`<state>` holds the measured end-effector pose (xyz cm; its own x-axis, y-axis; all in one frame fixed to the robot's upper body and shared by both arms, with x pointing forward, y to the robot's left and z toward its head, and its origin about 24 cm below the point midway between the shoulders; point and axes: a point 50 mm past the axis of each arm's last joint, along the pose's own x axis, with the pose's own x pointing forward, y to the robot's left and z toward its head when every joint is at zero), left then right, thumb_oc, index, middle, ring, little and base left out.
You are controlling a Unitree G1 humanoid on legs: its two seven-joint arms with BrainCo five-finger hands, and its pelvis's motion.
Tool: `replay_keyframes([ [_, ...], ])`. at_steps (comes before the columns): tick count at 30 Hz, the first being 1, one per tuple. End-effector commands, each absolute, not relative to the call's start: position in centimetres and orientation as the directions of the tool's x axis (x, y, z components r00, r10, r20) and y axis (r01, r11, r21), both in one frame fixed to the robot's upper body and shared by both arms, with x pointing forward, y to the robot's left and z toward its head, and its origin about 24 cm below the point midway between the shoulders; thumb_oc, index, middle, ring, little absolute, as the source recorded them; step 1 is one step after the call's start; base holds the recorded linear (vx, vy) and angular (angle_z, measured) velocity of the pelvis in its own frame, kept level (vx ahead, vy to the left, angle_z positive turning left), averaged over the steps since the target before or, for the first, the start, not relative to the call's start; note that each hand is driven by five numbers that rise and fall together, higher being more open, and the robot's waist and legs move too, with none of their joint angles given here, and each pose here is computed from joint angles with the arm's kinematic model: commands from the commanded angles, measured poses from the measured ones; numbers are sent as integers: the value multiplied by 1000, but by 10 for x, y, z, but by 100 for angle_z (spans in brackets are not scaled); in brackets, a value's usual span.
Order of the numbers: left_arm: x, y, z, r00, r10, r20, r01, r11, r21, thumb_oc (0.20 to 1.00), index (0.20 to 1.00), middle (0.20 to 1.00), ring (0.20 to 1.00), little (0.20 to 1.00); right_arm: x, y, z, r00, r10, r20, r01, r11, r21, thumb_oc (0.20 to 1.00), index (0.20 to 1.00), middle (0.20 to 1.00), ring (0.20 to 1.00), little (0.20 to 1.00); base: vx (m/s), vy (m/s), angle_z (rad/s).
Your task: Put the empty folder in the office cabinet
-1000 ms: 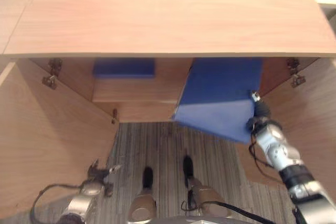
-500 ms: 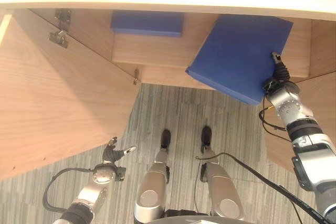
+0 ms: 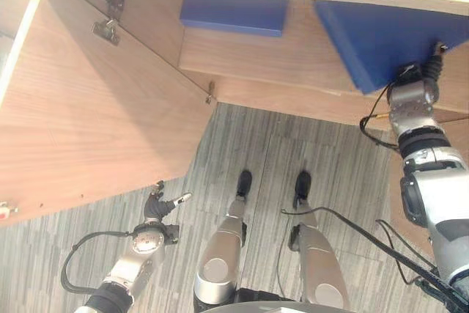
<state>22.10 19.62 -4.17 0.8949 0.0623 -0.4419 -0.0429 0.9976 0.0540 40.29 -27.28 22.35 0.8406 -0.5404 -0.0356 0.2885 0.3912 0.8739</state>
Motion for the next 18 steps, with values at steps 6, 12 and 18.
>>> replay_keyframes([
  [6, 212, 196, -43, 893, 57, -447, -17, 995, 93, 1000, 1000, 1000, 1000, 1000, 399, -277, 275, 764, -624, -165, 346, 181, 920, 200, 200, 200, 200, 200, 1, -13, 1],
  [12, 214, 198, -34, 905, 63, -420, -28, 996, 90, 1000, 1000, 1000, 1000, 1000, 394, -279, 298, 706, -680, -199, 415, 170, 894, 200, 200, 200, 200, 200, 9, -31, 1],
  [18, 216, 199, -23, 921, 52, -387, -30, 998, 62, 1000, 1000, 1000, 1000, 1000, 396, -277, 310, 762, -633, -134, 339, 213, 916, 200, 200, 200, 200, 200, 1, 1, -1],
])
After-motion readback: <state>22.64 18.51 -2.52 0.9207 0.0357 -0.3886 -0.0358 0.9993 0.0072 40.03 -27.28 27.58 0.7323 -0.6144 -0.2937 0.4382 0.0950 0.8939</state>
